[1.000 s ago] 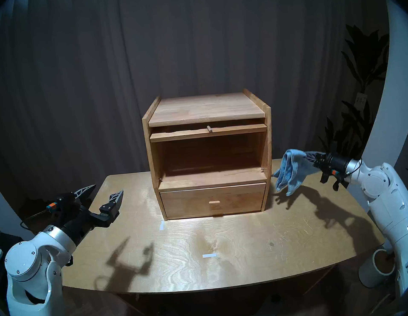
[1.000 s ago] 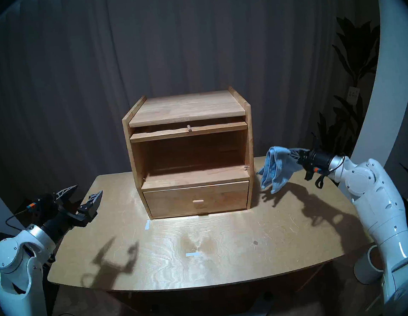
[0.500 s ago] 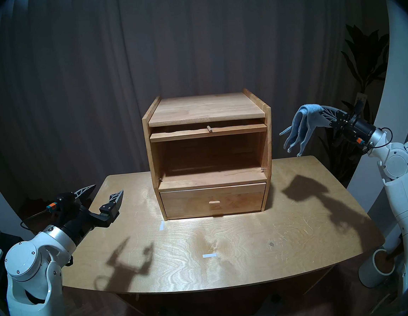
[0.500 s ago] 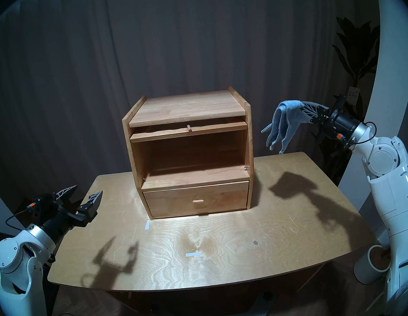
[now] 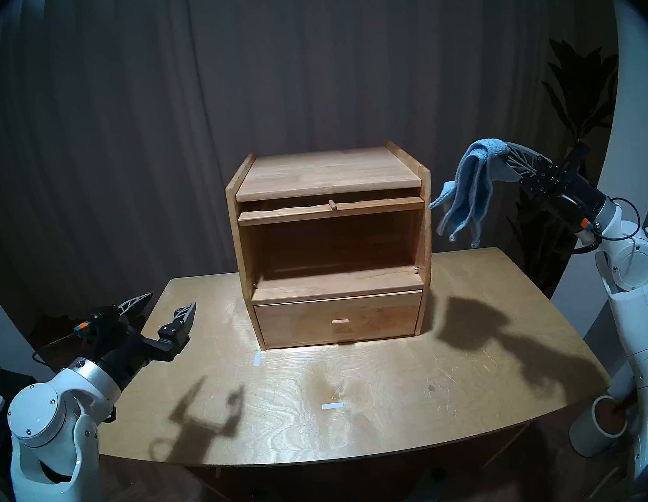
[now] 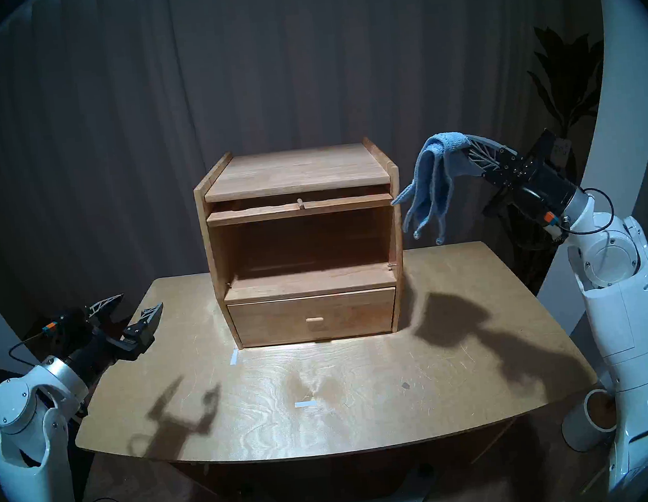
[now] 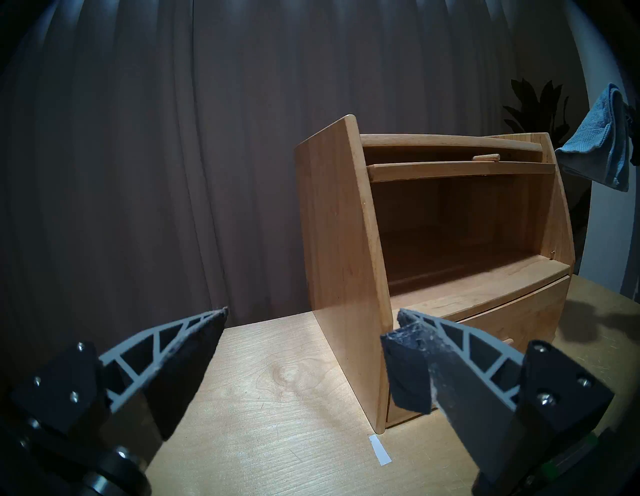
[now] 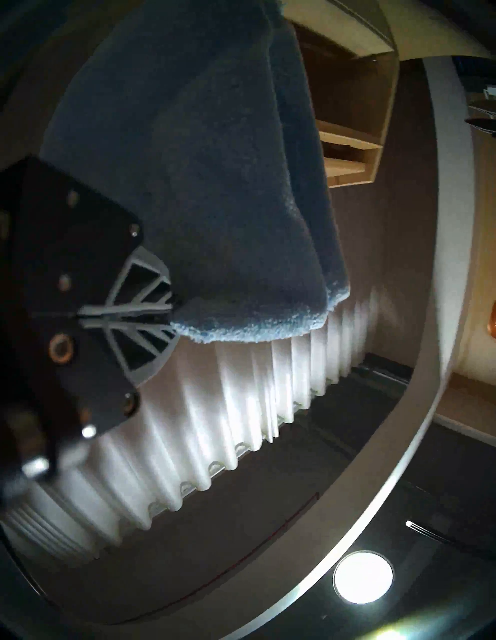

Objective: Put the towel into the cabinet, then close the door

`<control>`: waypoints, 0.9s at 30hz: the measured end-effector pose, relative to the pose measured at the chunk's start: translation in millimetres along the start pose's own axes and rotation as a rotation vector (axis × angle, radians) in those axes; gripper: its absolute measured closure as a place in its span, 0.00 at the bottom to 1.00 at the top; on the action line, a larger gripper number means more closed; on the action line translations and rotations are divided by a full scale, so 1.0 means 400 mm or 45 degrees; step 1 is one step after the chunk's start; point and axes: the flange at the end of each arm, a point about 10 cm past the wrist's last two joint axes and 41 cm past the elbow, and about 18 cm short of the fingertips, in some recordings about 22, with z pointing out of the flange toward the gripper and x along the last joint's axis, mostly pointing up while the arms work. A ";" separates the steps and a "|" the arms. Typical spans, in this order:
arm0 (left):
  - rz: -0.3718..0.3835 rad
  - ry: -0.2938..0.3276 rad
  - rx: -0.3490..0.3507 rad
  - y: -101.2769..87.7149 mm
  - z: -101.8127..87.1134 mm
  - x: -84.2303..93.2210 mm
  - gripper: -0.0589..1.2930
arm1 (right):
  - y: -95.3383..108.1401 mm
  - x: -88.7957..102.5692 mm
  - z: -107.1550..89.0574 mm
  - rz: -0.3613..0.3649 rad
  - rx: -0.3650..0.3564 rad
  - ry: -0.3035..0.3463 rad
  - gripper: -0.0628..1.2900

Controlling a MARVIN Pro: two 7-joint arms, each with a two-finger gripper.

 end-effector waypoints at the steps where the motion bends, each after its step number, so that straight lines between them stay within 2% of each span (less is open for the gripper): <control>1: 0.000 0.000 0.000 0.000 0.000 0.000 0.04 | -0.011 0.019 0.010 0.023 -0.007 0.033 0.97; 7: 0.000 0.000 0.000 0.000 0.000 0.000 0.04 | -0.095 0.124 0.063 0.183 -0.019 0.165 0.97; 13: 0.000 -0.001 0.000 0.000 0.000 0.000 0.04 | -0.171 0.211 0.104 0.335 -0.006 0.193 0.98; 16: 0.000 -0.001 0.000 0.000 0.000 0.000 0.04 | -0.220 0.269 0.130 0.416 0.022 0.175 0.98; 22: 0.001 -0.001 0.000 0.000 0.000 0.000 0.04 | -0.294 0.313 0.149 0.546 0.030 0.094 0.98; 27: 0.001 -0.001 0.000 0.000 0.000 0.000 0.04 | -0.370 0.350 0.159 0.807 -0.032 -0.024 0.98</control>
